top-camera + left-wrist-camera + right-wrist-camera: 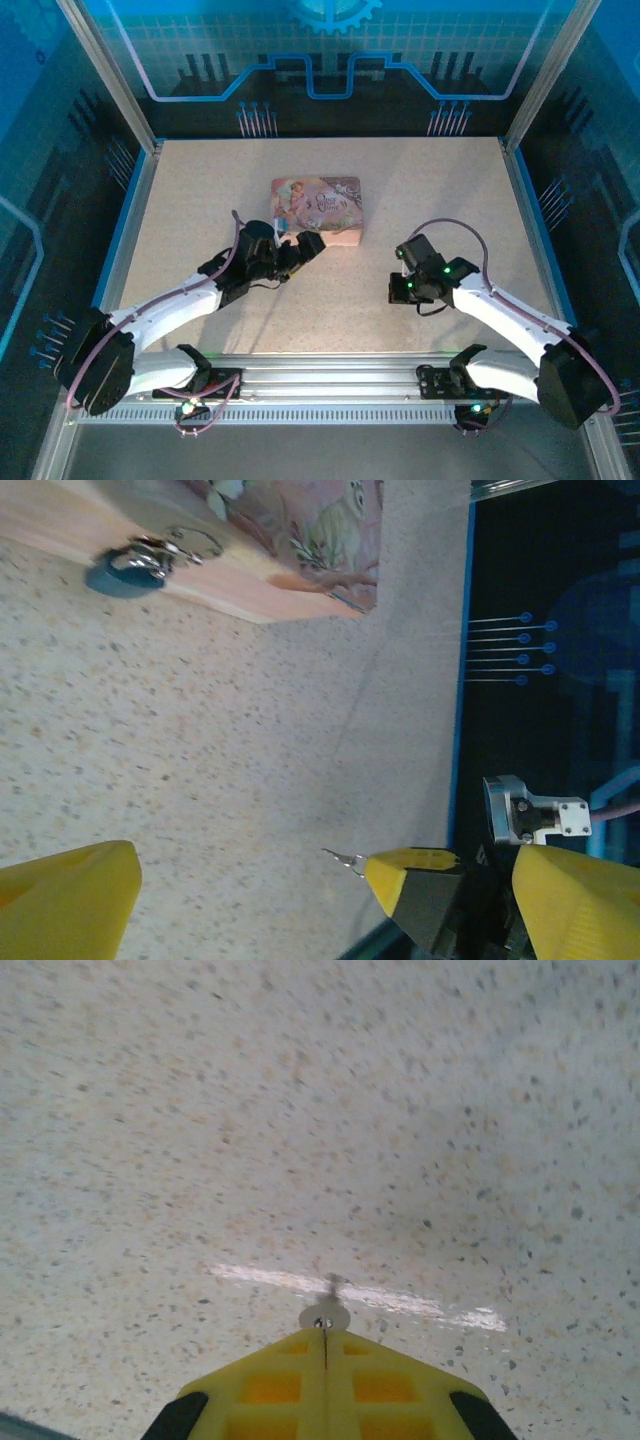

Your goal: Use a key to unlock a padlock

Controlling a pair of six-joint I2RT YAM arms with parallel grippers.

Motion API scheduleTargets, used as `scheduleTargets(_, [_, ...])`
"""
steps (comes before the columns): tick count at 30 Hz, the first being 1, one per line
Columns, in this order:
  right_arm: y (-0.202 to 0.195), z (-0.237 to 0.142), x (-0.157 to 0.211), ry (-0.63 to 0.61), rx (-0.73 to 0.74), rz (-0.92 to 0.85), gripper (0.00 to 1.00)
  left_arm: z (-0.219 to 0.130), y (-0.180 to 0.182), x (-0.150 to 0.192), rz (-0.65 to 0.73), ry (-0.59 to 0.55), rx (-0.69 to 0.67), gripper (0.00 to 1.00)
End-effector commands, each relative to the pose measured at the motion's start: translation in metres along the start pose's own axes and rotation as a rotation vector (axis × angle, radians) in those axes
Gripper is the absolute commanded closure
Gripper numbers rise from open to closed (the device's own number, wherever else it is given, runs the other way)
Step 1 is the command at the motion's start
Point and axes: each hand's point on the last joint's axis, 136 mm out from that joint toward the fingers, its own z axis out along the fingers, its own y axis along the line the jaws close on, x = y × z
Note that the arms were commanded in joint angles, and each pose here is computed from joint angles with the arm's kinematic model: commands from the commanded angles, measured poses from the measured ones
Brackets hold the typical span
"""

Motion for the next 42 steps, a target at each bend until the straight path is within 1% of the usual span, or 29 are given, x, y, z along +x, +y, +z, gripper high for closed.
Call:
scheduleTargets(1, [0.017, -0.018, -0.006, -0.019, -0.05, -0.111, 1.0, 0.001, -0.013, 0.006, -0.128, 0.071, 0.027, 0.04])
scheduleTargets(9, [0.052, -0.045, -0.036, -0.104, -0.135, -0.235, 1.0, 0.006, -0.026, 0.011, -0.344, 0.118, 0.086, 0.06])
scheduleTargets(11, [0.059, -0.045, -0.038, -0.111, -0.15, -0.249, 1.0, 0.007, -0.028, 0.011, -0.401, 0.118, 0.11, 0.06])
scheduleTargets(12, [0.07, -0.054, -0.048, -0.141, -0.175, -0.265, 1.0, 0.008, -0.03, 0.011, -0.434, 0.119, 0.126, 0.07])
scheduleTargets(14, [0.083, -0.057, -0.053, -0.16, -0.197, -0.287, 1.0, 0.009, -0.029, 0.011, -0.503, 0.116, 0.15, 0.08])
scheduleTargets(21, [0.127, -0.061, -0.074, -0.208, -0.261, -0.349, 1.0, 0.014, -0.02, 0.012, -0.733, 0.087, 0.235, 0.11])
scheduleTargets(27, [0.16, -0.05, -0.079, -0.215, -0.31, -0.378, 1.0, 0.015, -0.018, 0.01, -0.825, 0.052, 0.271, 0.15])
scheduleTargets(32, [0.18, -0.039, -0.077, -0.199, -0.334, -0.387, 1.0, 0.014, -0.018, 0.008, -0.888, 0.036, 0.301, 0.17])
scheduleTargets(38, [0.193, -0.034, -0.073, -0.194, -0.354, -0.387, 1.0, 0.012, -0.012, 0.006, -0.922, 0.011, 0.304, 0.19])
scheduleTargets(42, [0.194, -0.034, -0.072, -0.192, -0.356, -0.388, 1.0, 0.009, -0.009, 0.005, -0.935, -0.006, 0.307, 0.22])
